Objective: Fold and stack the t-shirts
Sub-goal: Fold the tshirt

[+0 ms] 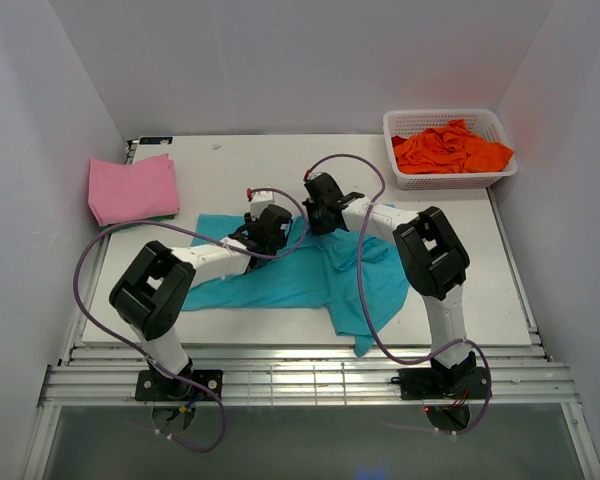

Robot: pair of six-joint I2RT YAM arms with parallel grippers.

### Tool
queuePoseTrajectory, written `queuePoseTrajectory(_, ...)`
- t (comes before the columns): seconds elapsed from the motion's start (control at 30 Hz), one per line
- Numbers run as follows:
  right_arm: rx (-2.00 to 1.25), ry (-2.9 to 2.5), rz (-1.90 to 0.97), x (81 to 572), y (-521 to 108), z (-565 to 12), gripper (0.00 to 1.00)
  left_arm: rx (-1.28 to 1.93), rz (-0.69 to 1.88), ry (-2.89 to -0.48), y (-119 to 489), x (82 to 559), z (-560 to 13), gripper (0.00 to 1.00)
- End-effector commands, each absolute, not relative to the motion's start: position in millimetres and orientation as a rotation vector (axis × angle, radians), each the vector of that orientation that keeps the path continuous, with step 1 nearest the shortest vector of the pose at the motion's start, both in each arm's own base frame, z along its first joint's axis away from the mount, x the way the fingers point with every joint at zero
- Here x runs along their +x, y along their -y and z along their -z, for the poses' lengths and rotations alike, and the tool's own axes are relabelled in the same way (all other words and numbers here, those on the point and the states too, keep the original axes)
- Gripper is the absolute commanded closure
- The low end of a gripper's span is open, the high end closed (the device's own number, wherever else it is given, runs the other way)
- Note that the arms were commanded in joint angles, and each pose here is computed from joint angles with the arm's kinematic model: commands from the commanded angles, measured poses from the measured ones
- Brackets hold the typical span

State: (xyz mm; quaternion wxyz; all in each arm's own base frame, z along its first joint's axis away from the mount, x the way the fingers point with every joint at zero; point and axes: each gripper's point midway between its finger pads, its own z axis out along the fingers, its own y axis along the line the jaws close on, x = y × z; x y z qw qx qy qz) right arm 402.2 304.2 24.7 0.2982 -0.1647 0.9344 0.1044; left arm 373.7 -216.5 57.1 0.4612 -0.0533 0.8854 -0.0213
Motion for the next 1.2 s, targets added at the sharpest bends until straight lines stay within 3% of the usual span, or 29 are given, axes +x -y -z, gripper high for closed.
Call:
queuePoseTrajectory(0.0,-0.472,-2.596,-0.179,383.4,-281.8,10.4,0.92,-0.252,0.013,-2.107,179.4,396.0,-89.5,0.47)
queuePoseTrajectory(0.9,-0.472,-2.625,-0.118,367.2,-262.2,9.9,0.92,-0.490,-0.129,-2.271,87.0,416.5,-6.2,0.50)
queuePoseTrajectory(1.17,-0.461,-2.619,-0.094,371.9,-257.4,7.9,0.92,-0.455,-0.016,-2.270,84.7,435.8,-4.7,0.51)
